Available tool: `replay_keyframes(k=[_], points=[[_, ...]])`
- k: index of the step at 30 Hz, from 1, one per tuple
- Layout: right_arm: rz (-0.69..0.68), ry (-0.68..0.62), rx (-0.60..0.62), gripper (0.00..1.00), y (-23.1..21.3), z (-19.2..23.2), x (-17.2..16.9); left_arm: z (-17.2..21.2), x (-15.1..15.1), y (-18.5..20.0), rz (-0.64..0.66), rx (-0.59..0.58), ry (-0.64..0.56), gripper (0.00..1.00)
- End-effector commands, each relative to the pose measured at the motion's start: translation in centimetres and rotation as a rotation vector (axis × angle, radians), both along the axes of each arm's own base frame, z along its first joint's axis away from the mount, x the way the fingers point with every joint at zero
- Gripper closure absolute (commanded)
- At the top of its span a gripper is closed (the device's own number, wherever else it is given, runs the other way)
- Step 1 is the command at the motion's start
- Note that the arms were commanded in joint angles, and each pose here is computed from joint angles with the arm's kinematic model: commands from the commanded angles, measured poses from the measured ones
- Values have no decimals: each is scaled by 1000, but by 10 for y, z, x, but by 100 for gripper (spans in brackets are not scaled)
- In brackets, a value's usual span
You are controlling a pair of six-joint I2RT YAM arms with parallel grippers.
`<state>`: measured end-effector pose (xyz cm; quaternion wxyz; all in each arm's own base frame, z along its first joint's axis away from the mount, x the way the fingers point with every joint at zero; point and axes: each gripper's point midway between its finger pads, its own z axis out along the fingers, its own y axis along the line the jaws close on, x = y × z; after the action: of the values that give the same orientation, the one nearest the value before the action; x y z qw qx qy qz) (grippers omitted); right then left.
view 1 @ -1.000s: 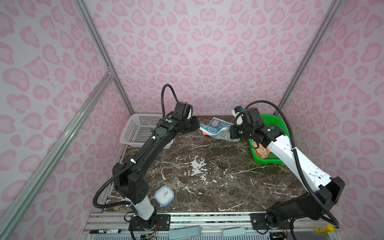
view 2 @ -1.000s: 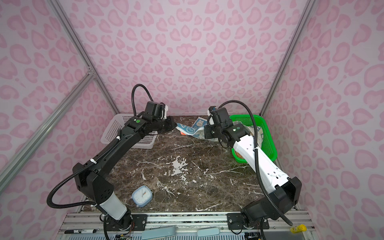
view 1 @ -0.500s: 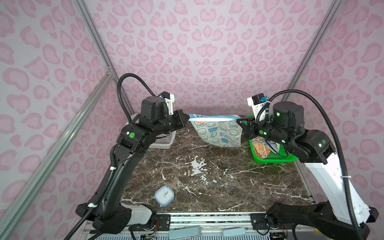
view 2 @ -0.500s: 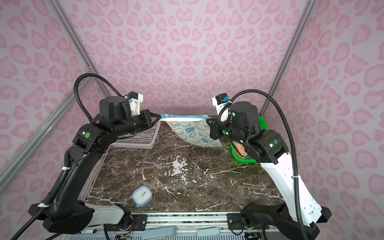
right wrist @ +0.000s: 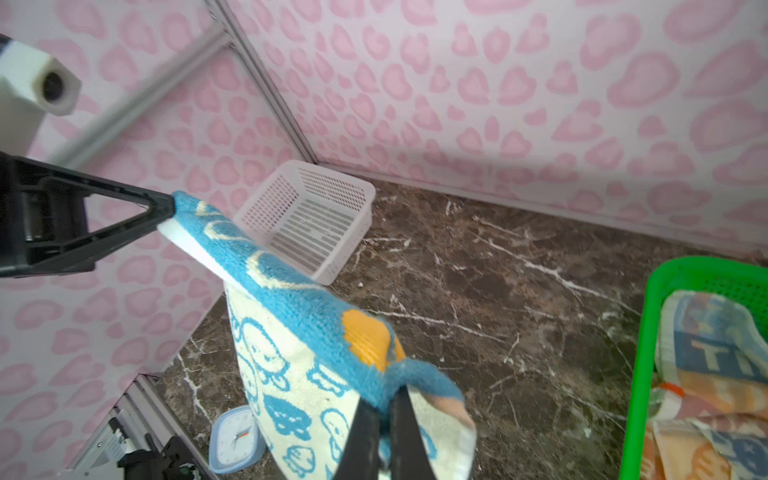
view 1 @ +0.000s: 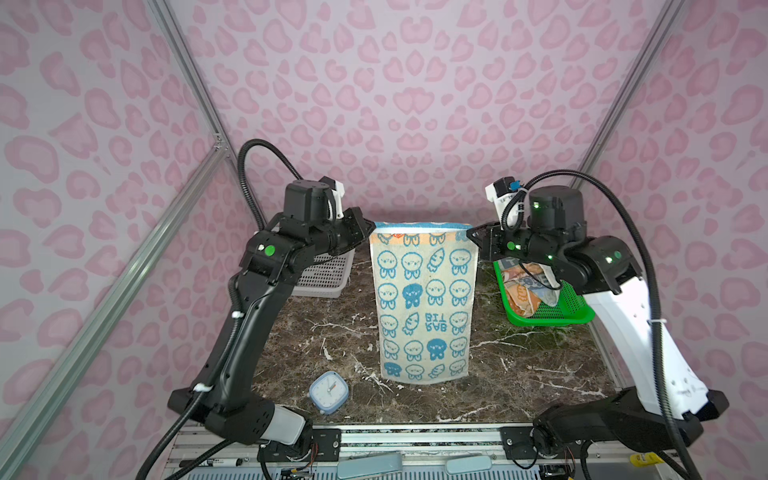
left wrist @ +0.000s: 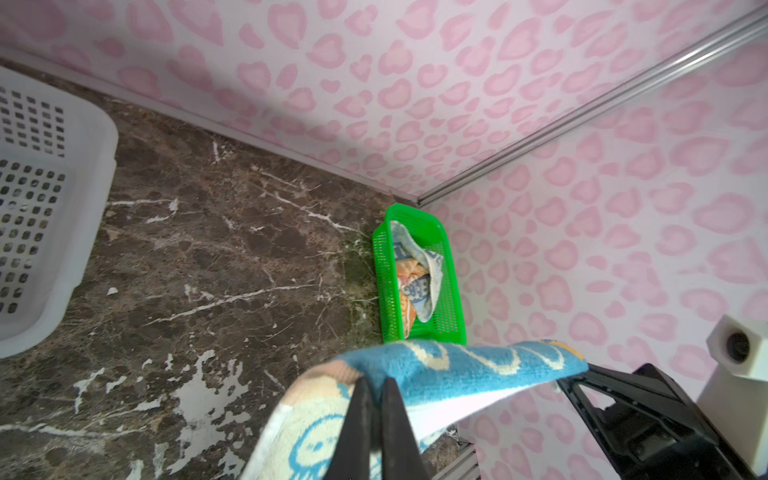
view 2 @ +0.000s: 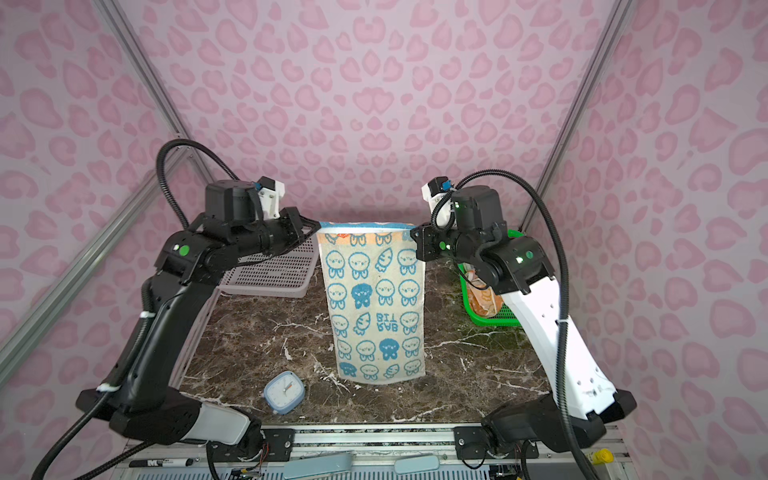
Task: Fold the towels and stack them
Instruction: 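Lift the towel with both grippers and swing it up to hang vertically, then lower the hanging towel onto the table, folding it over itself with both grippers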
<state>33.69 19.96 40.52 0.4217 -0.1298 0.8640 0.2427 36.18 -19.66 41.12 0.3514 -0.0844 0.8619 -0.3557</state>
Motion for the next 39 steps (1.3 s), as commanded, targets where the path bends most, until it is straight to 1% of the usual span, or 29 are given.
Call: replay_keyframes(k=[1,3,6,8,12,14,17,19,23,27,31,35,39], points=[[-11,95,20,100,-2,-38,33,-41,36,5,22,77,70,98],[-32,163,12,100,-6,-71,61,-76,66,3,31,113,135,98],[-40,232,32,100,-8,-108,98,-117,100,-5,24,143,193,98],[-50,278,28,100,-11,-130,118,-137,118,-10,15,151,218,98],[-46,367,40,100,-10,-173,148,-172,145,-17,9,163,253,98],[-38,412,32,100,-8,-191,152,-186,147,-18,1,171,280,98],[-41,462,34,100,-7,-217,149,-207,138,-17,-7,186,323,98],[-48,483,39,100,-7,-232,142,-221,128,-12,2,198,343,98],[-69,522,33,100,-12,-260,114,-246,93,-3,8,211,378,98],[-70,577,-9,100,-19,-290,74,-278,53,6,18,226,426,98],[-84,607,-45,100,-27,-310,42,-301,18,5,5,224,454,98],[-104,624,-65,100,-36,-323,20,-321,-17,-3,-30,273,482,98],[-100,635,-75,99,-39,-329,-1,-338,-39,0,-35,308,512,98]])
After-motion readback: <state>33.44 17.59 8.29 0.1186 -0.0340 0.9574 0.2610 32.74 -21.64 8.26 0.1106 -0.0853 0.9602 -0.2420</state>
